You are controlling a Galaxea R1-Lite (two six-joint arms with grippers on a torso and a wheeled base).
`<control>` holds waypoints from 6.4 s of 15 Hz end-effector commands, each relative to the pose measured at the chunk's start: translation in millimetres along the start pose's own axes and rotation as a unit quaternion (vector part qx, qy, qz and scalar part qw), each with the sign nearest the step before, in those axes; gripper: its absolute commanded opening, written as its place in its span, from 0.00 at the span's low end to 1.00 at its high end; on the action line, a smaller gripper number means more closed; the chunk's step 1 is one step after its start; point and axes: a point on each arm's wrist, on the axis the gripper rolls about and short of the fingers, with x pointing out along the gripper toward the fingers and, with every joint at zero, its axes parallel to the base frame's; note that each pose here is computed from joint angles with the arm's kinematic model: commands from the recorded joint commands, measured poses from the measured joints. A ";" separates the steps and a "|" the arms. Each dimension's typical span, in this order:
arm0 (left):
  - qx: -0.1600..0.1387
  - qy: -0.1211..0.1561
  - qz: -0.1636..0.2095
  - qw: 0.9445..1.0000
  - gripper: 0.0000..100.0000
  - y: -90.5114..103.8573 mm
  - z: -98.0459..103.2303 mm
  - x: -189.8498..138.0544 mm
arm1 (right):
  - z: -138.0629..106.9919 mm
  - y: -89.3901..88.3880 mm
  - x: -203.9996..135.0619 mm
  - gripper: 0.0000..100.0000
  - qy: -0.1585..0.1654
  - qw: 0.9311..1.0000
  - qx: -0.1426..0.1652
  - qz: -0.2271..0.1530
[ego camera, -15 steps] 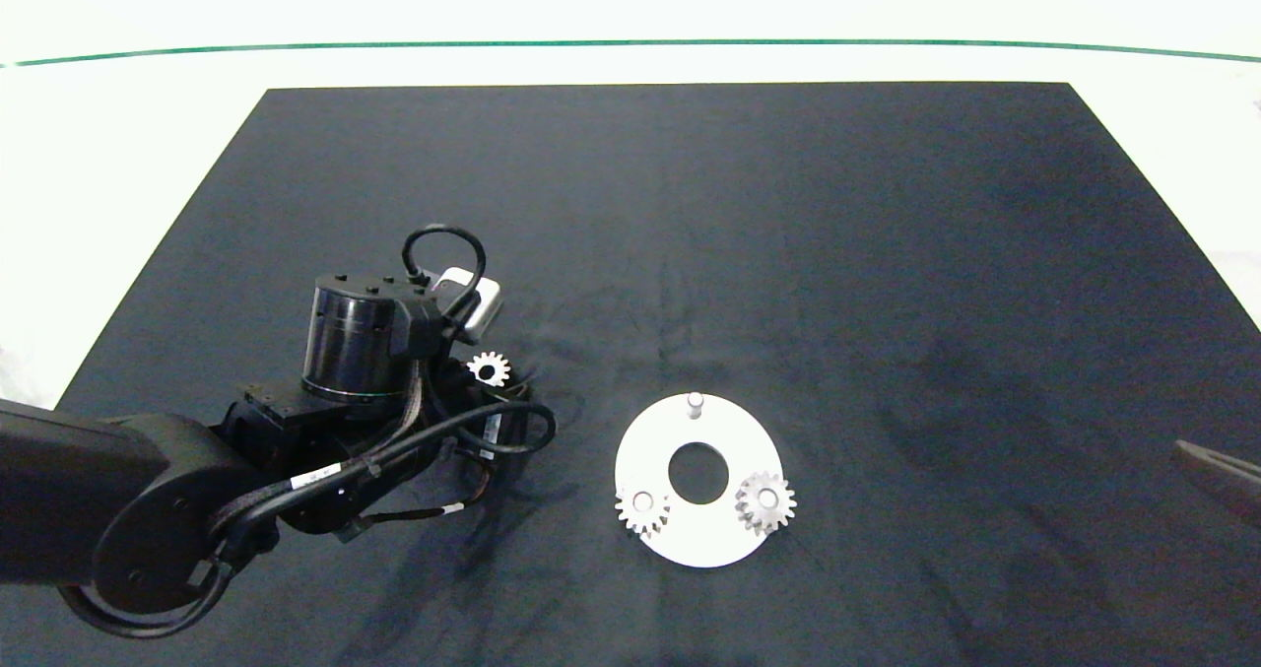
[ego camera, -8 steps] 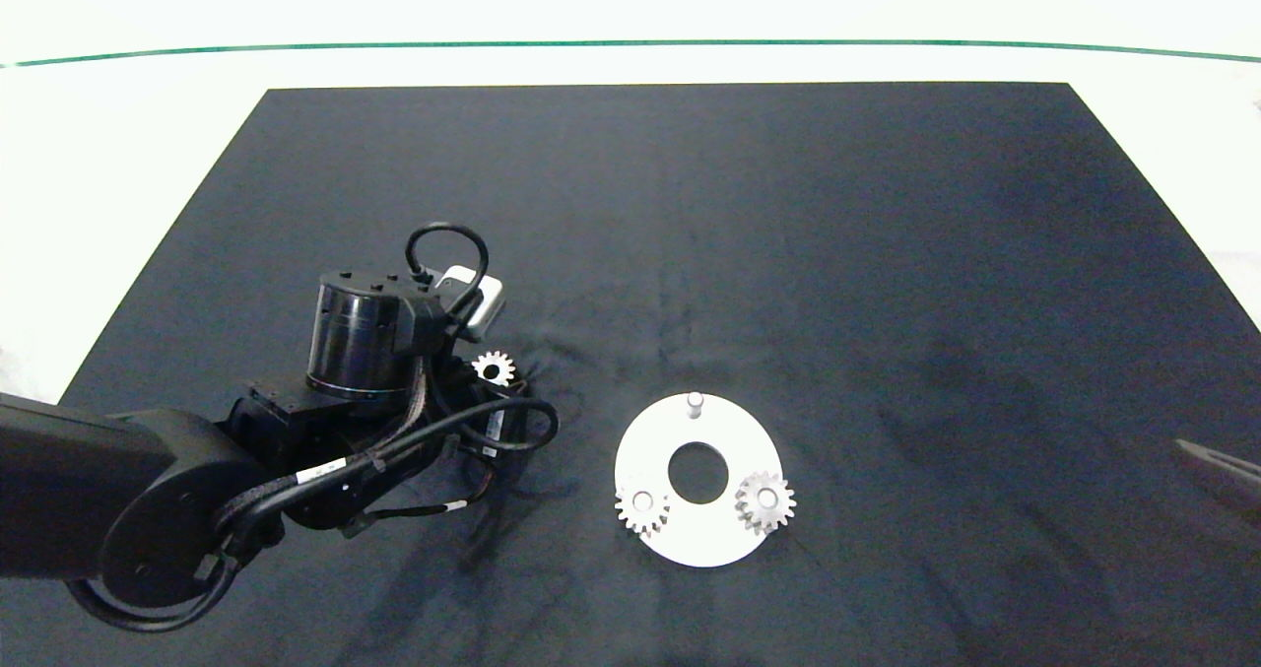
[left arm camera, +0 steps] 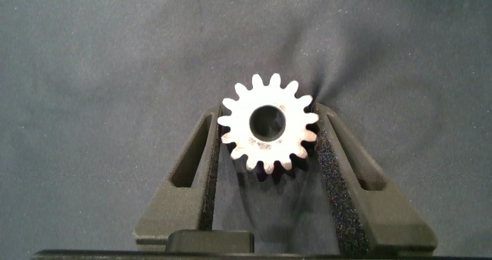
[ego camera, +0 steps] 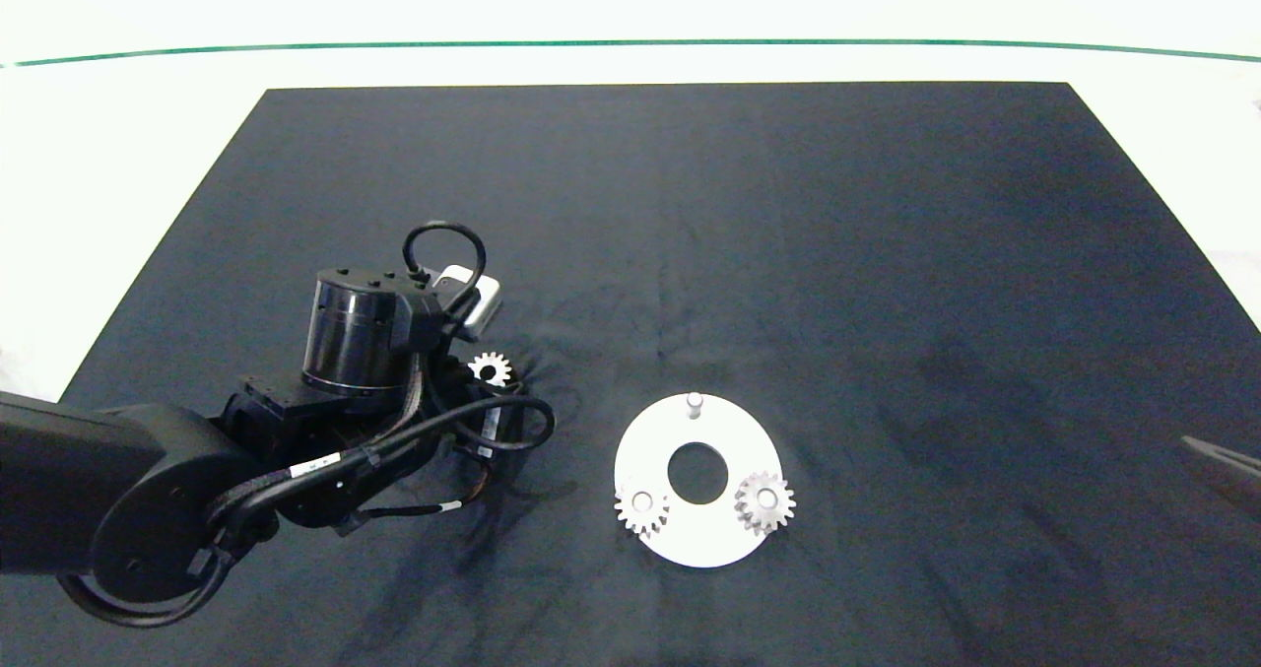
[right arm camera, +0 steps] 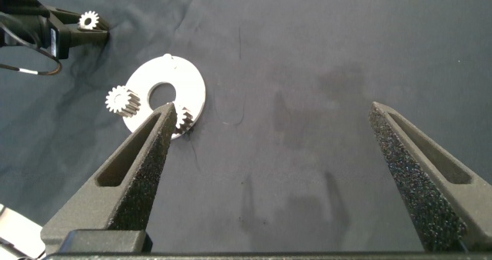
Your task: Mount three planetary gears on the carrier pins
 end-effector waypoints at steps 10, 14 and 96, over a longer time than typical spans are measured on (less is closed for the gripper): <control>0.002 -0.003 -0.002 1.000 0.01 1.7 4.5 -11.6 | 0.7 -0.8 -2.2 1.00 -0.004 1.000 0.001 -0.001; 0.004 0.001 -0.005 1.000 0.01 0.2 1.7 -12.3 | 0.8 -0.9 -2.6 1.00 -0.005 1.000 0.001 -0.001; -0.065 0.038 -0.017 0.997 1.00 -5.1 4.2 -18.9 | 6.6 -4.6 -12.2 1.00 -0.010 1.000 0.002 -0.003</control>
